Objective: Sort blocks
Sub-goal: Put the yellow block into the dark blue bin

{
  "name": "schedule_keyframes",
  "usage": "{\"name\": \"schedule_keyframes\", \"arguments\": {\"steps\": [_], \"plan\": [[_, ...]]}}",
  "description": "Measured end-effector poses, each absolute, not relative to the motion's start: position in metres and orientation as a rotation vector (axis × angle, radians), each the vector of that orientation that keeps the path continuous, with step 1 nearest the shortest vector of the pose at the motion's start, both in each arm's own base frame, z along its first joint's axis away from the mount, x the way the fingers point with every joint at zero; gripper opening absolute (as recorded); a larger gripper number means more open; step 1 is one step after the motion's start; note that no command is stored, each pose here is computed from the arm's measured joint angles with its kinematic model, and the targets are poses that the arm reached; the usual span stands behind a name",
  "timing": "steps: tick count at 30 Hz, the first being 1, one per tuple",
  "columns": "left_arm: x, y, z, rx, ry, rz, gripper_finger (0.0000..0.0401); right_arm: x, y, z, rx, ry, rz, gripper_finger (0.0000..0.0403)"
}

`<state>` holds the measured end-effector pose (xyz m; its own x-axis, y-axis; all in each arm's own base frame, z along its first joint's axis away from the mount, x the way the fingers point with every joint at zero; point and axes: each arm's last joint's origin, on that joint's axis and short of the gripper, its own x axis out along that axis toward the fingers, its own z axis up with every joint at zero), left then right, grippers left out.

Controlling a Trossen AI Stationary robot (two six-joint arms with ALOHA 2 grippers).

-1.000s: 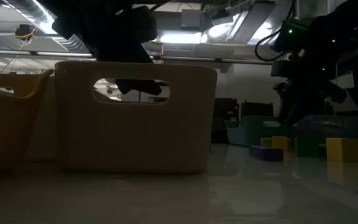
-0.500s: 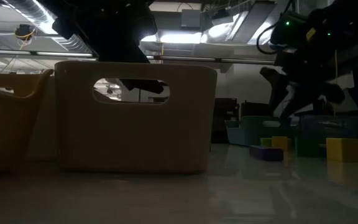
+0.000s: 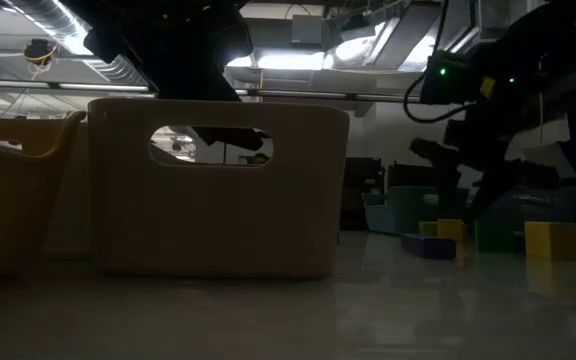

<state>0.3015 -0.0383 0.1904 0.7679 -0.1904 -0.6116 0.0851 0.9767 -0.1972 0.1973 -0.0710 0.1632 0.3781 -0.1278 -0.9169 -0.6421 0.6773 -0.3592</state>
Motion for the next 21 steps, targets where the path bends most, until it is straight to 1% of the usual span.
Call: {"name": "schedule_keyframes", "arguments": {"steps": [8, 17, 21], "plan": [[0.302, -0.037, 0.191, -0.163, 0.678, -0.147, 0.0211, 0.207, -0.075, 0.153, -0.800, 1.162, 0.372, 0.0170], [0.302, -0.037, 0.191, -0.163, 0.679, -0.148, 0.0211, 0.208, -0.075, 0.153, -0.798, 1.151, 0.361, 0.0170], [0.302, -0.037, 0.191, -0.166, 0.679, -0.147, 0.0211, 0.208, -0.075, 0.154, -0.755, 1.153, 0.329, 0.0170]]}}
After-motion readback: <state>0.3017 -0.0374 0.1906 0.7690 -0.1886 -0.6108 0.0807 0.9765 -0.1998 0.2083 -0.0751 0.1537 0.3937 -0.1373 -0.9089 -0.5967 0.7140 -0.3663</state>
